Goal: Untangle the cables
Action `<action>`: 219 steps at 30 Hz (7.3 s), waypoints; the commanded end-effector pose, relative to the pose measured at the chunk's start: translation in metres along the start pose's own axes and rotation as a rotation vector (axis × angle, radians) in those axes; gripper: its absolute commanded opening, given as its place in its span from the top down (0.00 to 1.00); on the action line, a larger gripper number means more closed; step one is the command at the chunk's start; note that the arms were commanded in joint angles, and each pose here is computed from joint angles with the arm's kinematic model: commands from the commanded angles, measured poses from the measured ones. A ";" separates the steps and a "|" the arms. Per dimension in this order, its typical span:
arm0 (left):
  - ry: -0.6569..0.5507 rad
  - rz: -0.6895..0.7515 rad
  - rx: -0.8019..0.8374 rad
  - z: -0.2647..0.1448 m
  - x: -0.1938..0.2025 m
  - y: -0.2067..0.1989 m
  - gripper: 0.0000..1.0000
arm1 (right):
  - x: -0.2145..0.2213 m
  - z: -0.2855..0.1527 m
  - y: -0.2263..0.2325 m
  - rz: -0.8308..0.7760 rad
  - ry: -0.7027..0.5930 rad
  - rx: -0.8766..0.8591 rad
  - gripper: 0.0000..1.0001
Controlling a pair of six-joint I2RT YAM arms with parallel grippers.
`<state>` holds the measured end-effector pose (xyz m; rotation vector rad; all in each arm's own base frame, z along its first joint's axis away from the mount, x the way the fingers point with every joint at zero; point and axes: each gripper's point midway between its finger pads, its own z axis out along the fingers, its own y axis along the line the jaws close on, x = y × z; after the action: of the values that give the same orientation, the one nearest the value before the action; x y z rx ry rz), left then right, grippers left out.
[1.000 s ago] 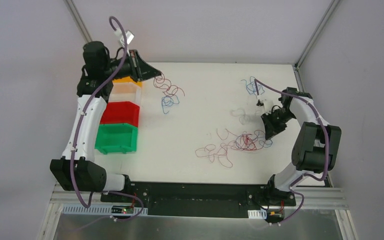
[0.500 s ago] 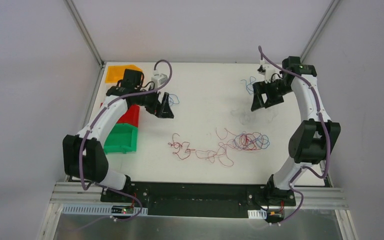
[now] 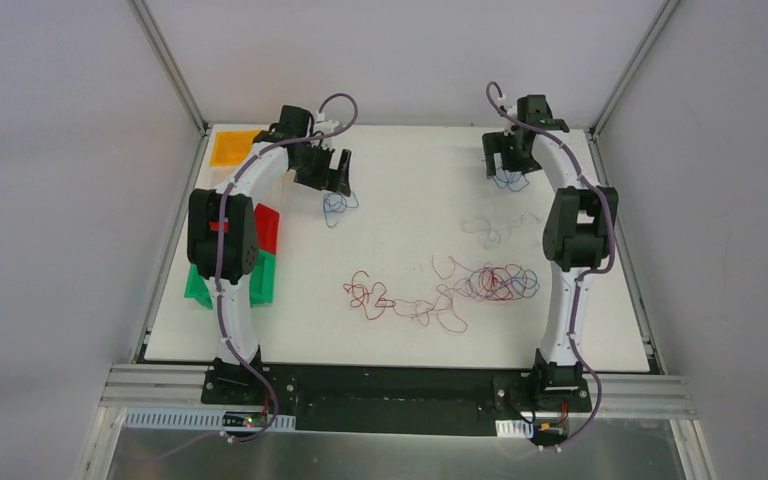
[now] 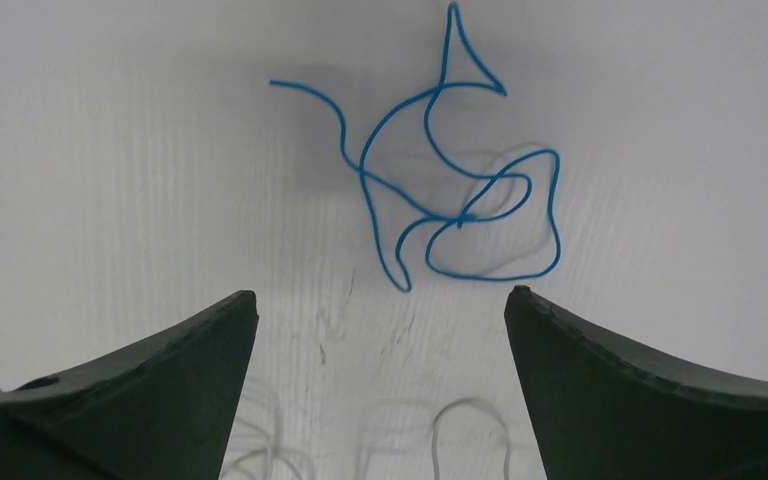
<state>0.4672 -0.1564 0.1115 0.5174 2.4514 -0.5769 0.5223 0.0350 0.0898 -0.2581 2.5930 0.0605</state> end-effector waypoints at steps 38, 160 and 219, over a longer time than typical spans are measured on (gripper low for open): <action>-0.453 -0.211 -0.330 -0.198 -0.109 0.217 1.00 | -0.035 -0.064 0.089 -0.042 -0.166 -0.370 1.00; -0.232 0.013 0.100 -0.129 -0.042 -0.047 0.26 | 0.090 -0.033 0.008 0.163 0.278 -0.147 0.10; -0.319 0.200 0.895 -0.205 -0.023 -0.269 0.06 | 0.065 -0.330 0.312 -0.635 -0.207 -1.162 1.00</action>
<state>0.2930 -0.2780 0.3316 0.8155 1.8340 -1.4888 0.2578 0.2994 0.3116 -1.2475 2.0165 1.3097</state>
